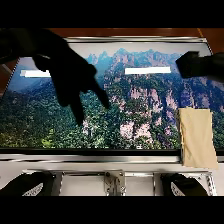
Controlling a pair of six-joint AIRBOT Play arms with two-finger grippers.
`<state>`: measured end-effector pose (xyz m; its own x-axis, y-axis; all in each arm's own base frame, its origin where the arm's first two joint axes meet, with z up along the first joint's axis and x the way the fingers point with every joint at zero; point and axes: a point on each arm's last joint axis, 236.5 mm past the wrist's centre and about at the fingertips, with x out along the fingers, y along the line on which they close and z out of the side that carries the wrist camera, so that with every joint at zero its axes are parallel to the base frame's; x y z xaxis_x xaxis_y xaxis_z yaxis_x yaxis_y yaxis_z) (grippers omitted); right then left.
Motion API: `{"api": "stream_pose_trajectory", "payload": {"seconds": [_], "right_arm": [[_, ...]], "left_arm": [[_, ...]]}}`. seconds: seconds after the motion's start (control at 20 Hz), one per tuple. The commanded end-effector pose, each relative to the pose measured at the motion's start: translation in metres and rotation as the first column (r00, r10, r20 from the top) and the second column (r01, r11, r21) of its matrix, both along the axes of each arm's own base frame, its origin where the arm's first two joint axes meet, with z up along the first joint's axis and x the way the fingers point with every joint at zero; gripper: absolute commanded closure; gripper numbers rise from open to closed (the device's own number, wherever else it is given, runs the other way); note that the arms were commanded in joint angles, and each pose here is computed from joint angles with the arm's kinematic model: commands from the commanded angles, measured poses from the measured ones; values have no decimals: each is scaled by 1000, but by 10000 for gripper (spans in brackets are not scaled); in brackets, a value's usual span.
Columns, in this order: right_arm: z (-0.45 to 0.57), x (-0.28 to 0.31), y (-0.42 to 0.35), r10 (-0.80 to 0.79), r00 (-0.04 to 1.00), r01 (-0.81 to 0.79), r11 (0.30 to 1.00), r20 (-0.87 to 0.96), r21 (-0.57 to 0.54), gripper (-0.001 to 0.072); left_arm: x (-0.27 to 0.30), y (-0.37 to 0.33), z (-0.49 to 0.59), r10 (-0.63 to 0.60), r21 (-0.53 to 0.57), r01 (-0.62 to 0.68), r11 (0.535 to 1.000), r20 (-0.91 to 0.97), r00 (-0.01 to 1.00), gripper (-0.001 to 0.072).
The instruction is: Fold the shirts.
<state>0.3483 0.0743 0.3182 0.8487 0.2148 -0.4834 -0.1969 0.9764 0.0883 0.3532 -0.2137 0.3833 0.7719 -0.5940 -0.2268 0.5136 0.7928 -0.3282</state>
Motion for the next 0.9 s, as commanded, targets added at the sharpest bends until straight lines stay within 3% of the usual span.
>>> {"api": "stream_pose_trajectory", "payload": {"seconds": [0.0, 0.25, 0.45, 0.7, 0.85], "right_arm": [[35, -36, -9, -19, 998, 18, 1000, 55, 15, 26], [-40, -72, -27, -61, 957, 34, 994, -285, -100, 26], [-103, -70, -30, -82, 899, 24, 990, -431, -139, 26], [-221, -59, -27, -126, 816, 67, 990, -564, -124, 26], [-270, -55, -1, -81, 804, 107, 994, -589, 10, 26]], "left_arm": [[-15, -65, -1, -140, -48, 140, 989, 10, 990, 667], [15, -162, -132, -244, 59, 264, 963, -234, 941, 667], [11, -222, -251, -280, 91, 357, 930, -454, 846, 667], [5, -201, -344, -190, 224, 419, 880, -643, 742, 667], [13, -163, -354, -113, 285, 414, 865, -692, 713, 667]]}}
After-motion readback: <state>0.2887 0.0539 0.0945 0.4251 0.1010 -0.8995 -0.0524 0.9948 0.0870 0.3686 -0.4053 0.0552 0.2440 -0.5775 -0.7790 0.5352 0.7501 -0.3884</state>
